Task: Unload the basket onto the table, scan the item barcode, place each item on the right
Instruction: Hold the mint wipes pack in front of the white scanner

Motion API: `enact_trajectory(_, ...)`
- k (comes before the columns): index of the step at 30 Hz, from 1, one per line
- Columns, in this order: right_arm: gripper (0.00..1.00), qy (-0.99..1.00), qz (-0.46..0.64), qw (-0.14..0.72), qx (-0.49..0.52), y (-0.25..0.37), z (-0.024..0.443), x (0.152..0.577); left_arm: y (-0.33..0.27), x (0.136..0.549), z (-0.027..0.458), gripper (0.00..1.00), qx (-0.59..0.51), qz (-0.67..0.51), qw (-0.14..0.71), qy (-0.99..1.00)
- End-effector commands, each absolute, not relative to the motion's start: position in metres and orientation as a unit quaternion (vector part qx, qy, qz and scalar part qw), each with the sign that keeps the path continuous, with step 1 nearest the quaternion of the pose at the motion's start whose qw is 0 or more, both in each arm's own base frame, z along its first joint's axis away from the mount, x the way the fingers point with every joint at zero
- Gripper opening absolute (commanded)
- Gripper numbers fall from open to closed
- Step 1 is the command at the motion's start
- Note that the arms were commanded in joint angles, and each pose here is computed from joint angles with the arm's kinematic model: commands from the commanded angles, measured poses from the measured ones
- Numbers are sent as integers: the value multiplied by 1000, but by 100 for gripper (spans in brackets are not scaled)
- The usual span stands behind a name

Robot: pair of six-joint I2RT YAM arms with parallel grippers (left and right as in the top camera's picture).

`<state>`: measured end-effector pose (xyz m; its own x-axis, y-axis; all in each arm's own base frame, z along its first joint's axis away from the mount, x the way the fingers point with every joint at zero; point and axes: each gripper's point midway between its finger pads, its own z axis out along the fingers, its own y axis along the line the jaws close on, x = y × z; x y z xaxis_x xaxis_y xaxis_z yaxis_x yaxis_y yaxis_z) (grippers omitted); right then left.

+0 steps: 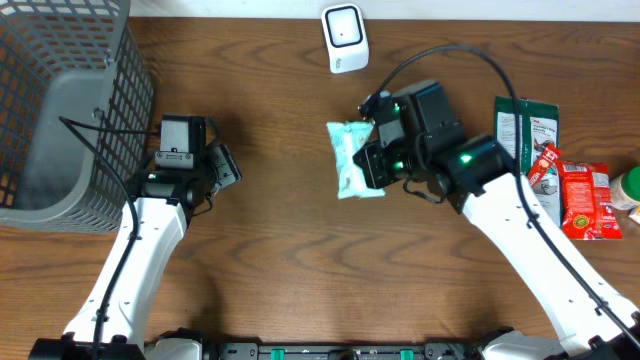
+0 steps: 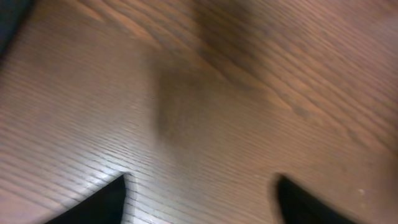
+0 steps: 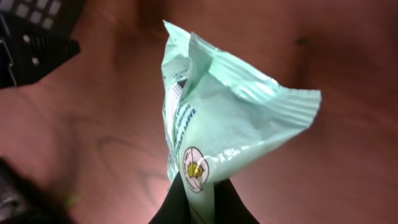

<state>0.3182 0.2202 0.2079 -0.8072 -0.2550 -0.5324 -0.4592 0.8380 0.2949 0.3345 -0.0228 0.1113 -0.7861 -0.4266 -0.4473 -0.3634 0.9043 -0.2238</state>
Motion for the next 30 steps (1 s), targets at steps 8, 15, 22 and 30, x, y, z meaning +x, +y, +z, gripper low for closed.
enact_trajectory(8,1,901,38,389,-190,171,328,371,-11,337,114,88,-218,-33,263,939)
enact_trajectory(15,1,885,-27,401,-234,176,368,411,-11,337,114,88,-218,-33,263,939)
enact_trajectory(22,1,832,-160,424,-319,206,329,491,-11,337,114,88,-218,-33,263,939)
enact_trajectory(30,1,754,-275,432,-410,243,261,574,-11,337,114,88,-218,-33,263,939)
